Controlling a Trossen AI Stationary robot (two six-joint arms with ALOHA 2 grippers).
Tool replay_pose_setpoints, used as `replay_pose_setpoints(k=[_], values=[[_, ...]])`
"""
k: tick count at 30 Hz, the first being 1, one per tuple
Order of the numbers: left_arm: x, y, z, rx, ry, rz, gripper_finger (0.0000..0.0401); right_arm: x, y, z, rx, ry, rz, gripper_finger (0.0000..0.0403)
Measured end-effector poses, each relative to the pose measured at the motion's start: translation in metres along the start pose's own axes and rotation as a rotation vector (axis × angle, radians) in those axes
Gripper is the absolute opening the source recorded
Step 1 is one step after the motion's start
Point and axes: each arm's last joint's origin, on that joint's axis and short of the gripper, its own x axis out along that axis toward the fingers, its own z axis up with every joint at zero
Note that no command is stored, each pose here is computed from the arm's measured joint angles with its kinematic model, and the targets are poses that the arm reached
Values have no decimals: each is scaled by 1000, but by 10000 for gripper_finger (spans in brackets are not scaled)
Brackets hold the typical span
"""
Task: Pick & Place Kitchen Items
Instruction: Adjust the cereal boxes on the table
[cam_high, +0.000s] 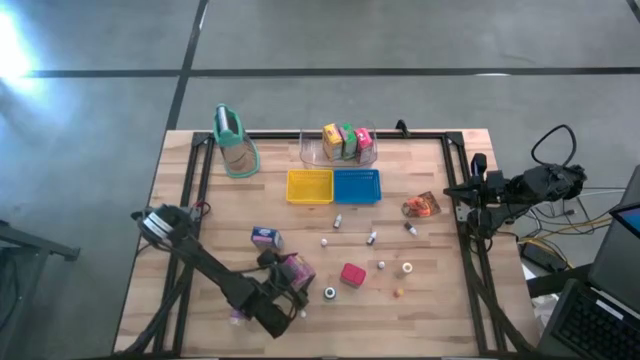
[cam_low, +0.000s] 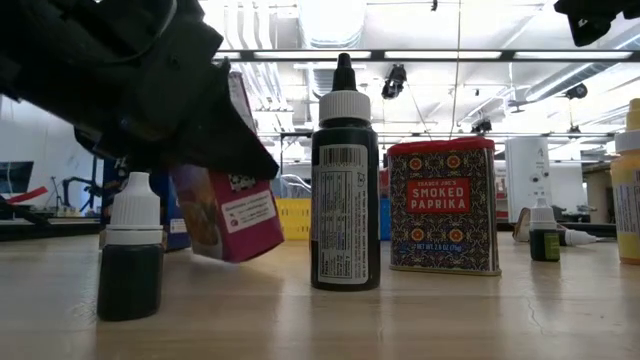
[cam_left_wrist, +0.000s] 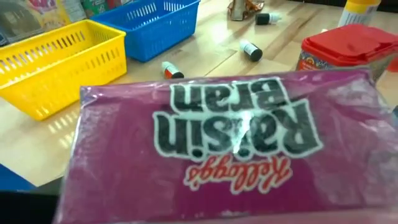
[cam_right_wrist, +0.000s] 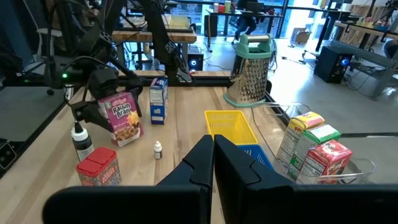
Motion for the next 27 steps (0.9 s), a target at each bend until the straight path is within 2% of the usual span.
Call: replay_pose_setpoints(k=[11, 22, 27], values=[[10, 3, 6, -6, 81, -15, 399, 0, 0, 0, 0, 0, 0, 8], [13, 2, 15, 30, 75, -13, 399, 0, 0, 0, 0, 0, 0, 8], [17, 3, 17, 14, 126, -32, 399, 0, 0, 0, 0, 0, 0, 8]])
